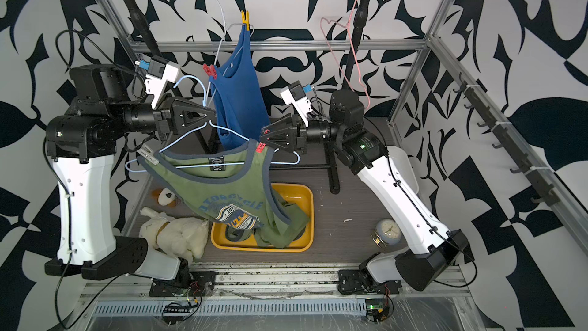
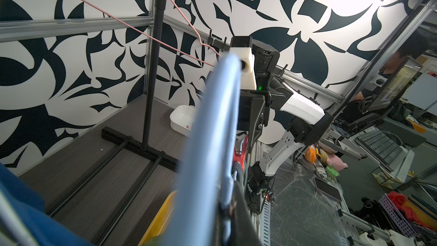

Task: Remove the clothespins securing tank tops to the hanger
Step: Remove the clothespin from the hanger, then place the clothespin in the storage box.

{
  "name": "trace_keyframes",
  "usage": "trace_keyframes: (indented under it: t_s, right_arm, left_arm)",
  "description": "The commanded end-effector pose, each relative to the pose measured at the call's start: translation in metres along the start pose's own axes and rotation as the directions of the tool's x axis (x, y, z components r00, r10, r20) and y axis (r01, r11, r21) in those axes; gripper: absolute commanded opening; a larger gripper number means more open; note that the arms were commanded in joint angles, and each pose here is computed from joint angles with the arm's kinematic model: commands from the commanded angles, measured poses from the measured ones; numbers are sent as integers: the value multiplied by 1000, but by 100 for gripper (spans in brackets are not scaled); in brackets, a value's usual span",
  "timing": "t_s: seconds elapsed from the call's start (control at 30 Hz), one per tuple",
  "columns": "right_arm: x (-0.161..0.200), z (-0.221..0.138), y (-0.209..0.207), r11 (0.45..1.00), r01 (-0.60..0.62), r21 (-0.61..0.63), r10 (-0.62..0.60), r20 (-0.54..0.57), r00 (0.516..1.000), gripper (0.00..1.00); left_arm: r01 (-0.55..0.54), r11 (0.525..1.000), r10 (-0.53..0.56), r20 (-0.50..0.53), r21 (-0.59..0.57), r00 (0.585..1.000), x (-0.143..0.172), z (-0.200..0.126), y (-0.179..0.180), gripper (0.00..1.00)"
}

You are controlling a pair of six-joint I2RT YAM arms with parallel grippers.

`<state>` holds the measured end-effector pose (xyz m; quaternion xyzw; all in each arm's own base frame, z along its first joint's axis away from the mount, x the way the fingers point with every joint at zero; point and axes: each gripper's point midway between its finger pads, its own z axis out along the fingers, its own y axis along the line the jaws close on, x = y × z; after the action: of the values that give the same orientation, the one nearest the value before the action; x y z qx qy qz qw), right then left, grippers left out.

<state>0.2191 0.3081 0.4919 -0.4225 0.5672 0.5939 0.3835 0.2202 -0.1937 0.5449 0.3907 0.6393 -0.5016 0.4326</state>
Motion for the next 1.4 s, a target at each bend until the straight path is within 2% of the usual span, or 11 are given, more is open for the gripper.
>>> trace_keyframes:
  t_s: [0.0, 0.23, 0.47, 0.57, 0.73, 0.83, 0.93, 1.07, 1.13, 1.27, 1.37]
  right_arm:
    - [-20, -4, 22, 995, 92, -26, -91, 40, 995, 37]
    - [-24, -5, 23, 995, 101, -10, -100, 51, 994, 14]
    - [-37, -9, 23, 990, 135, 49, -139, 87, 986, 6]
    - [-43, -19, 6, 973, 134, 188, -154, 99, 983, 4]
    - [-53, -70, -37, 874, 53, 482, -145, 155, 977, 2]
    - [-47, -121, -69, 761, -42, 647, -109, 192, 975, 2]
    - [-24, -168, -96, 609, -120, 784, -61, 197, 978, 2]
    - [17, -231, -135, 360, -225, 905, 23, 232, 972, 1]
    - [41, -263, -154, 204, -255, 945, 58, 248, 967, 1]
    - [86, -317, -180, -61, -280, 958, 84, 285, 955, 0]
    - [116, -349, -194, -212, -286, 935, 94, 310, 946, 1]
  left_arm:
    - [-12, 1000, 12, 10, 26, 1000, -3, -1, -6, 0]
    - [-11, 1000, 11, 9, 23, 1000, -2, -1, -6, 0]
    - [-7, 1000, 7, 1, 6, 1000, 3, 0, -1, 0]
    - [-6, 1000, 6, -2, 3, 1000, 4, 0, 1, 0]
    - [-9, 1000, 9, -7, -1, 1000, 6, 2, 3, 0]
    - [-2, 1000, 2, -15, -5, 1000, 7, 5, 7, 0]
    - [-8, 1000, 8, -15, -1, 1000, 9, 6, 6, 0]
    - [-9, 1000, 9, -19, 6, 1000, 11, 7, 3, 0]
    - [-15, 1000, 15, -19, 7, 1000, 11, 7, 1, 0]
    - [-21, 1000, 21, -19, 11, 1000, 11, 8, -1, 2]
    - [-25, 1000, 25, -19, 7, 999, 13, 8, -1, 3]
